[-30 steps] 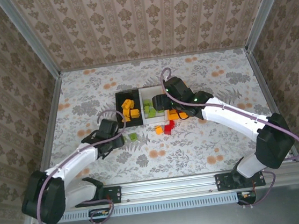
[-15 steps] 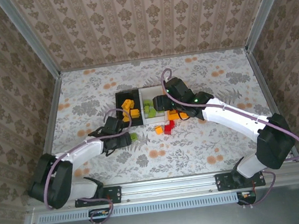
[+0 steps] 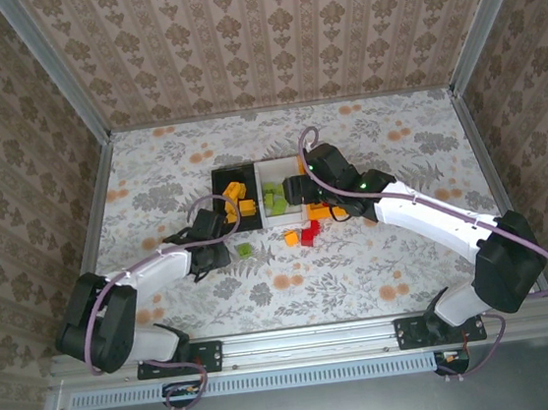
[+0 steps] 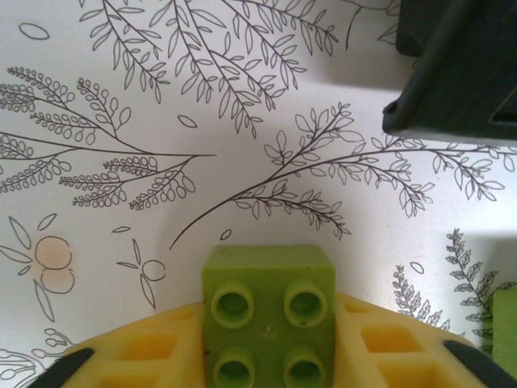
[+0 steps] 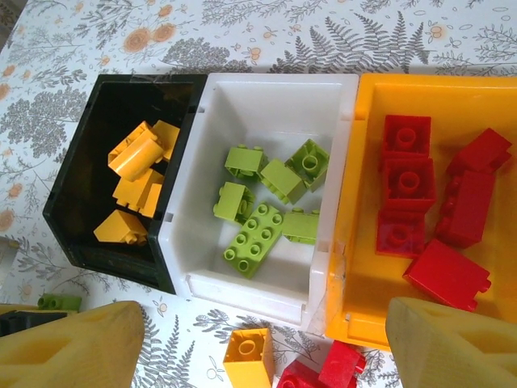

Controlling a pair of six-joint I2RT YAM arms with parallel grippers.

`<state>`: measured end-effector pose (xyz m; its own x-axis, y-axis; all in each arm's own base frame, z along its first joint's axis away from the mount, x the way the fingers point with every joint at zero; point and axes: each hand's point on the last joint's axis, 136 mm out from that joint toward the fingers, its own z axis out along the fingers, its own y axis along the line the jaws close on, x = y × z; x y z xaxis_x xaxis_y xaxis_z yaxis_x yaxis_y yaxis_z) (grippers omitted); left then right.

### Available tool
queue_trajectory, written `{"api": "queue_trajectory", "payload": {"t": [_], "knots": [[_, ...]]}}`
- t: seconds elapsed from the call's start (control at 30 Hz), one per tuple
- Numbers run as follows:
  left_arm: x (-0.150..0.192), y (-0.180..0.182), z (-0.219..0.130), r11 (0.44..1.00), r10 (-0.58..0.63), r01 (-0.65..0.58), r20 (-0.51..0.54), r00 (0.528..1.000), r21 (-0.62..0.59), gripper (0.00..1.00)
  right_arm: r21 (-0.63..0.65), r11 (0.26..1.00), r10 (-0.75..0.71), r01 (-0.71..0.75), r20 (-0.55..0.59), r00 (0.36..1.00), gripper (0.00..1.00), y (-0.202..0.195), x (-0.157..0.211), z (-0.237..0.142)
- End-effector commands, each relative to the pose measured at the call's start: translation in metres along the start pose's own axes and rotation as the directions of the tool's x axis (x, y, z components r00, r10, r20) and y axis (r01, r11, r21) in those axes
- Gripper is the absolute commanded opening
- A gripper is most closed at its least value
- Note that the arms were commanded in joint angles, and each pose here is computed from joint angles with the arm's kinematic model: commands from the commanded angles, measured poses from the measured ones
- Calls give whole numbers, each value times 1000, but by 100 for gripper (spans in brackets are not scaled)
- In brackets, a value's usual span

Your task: Sort the legos into containers by color

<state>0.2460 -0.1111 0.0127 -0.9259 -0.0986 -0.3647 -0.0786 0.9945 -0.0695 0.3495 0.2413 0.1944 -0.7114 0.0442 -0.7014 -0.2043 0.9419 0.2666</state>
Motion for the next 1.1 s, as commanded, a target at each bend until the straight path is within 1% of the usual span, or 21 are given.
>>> {"api": "queue_trajectory", "payload": {"t": [0.0, 0.1, 0.2, 0.23, 0.33, 0.47, 0.63, 0.77, 0.93, 0.97, 1.07], "knots": [[-8, -22, 8, 995, 9, -12, 26, 1000, 99, 29, 10, 1000, 8, -9, 43, 999, 80, -6, -7, -7], [-13, -31, -12, 992, 43, -51, 64, 997, 115, 26, 14, 1000, 18, -19, 46, 999, 80, -10, -5, -9], [-20, -48, -41, 984, 87, -105, 122, 989, 143, 26, 28, 999, 34, -35, 35, 999, 80, -17, 5, -7], [-24, -57, -51, 980, 103, -126, 146, 984, 157, 26, 17, 999, 46, -47, 59, 997, 80, -18, 1, -17], [-37, -87, -75, 963, 151, -190, 199, 968, 191, 26, 34, 997, 73, -75, 59, 996, 80, -29, 12, -19], [-60, -137, -91, 932, 200, -266, 263, 944, 246, 27, 66, 991, 110, -114, 64, 992, 80, -48, 29, -25], [-93, -189, -82, 903, 234, -315, 281, 931, 293, 27, 96, 986, 131, -136, 54, 990, 81, -65, 47, -32], [-115, -216, -60, 894, 248, -321, 251, 936, 314, 27, 111, 983, 141, -146, 47, 989, 81, -74, 56, -36], [-126, -229, -37, 901, 272, -325, 209, 939, 288, 27, 112, 982, 148, -154, 60, 987, 81, -79, 57, -43], [-127, -229, -35, 902, 271, -323, 207, 940, 286, 29, 110, 982, 149, -155, 64, 987, 81, -79, 56, -44], [-129, -230, -32, 906, 265, -316, 206, 942, 280, 39, 109, 982, 149, -156, 70, 986, 82, -81, 55, -48]]}}
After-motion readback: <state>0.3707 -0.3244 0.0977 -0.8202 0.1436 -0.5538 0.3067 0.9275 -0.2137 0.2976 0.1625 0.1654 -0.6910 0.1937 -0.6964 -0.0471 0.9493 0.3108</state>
